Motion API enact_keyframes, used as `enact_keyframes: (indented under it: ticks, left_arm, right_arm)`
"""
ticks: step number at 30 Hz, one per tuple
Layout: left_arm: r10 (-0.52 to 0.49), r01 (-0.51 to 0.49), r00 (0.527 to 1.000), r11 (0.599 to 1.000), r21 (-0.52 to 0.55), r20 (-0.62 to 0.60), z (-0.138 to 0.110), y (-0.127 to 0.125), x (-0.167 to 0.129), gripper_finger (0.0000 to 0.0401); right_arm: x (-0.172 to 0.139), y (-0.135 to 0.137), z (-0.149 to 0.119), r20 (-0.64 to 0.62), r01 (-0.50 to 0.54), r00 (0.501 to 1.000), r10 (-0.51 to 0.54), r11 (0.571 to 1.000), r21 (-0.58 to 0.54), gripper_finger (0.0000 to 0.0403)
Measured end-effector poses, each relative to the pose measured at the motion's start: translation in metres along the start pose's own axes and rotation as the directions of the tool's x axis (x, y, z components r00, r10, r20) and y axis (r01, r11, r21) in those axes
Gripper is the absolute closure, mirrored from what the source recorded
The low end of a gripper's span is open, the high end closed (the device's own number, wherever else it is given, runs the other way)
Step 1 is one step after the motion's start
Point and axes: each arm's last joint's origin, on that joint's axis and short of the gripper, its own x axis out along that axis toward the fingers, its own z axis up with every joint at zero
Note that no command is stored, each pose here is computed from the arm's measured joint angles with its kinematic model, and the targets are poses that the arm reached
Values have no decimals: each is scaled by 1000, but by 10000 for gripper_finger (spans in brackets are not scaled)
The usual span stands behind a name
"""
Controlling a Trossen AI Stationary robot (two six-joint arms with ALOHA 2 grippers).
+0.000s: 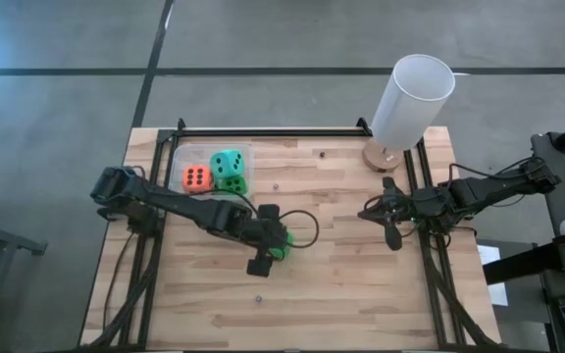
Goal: Pick & Place Dice
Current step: Put the green large dice into the transparent bin
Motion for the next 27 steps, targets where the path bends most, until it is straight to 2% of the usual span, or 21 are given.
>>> enact_keyframes:
  ticks: [10,20,27]
  left_arm:
    - [-6,5,1000,999,-52,-10,-1,3,3,61]
    - [-8,4,996,999,-50,-87,-7,14,17,63]
    - [-18,16,992,1000,-20,-125,-15,20,28,23]
  right_arm:
    - [0,0,0,0,0,1000,0,1000,0,394]
    - [0,0,0,-1,0,1000,0,1000,0,394]
    - [0,0,0,-1,-1,1000,1,1000,0,394]
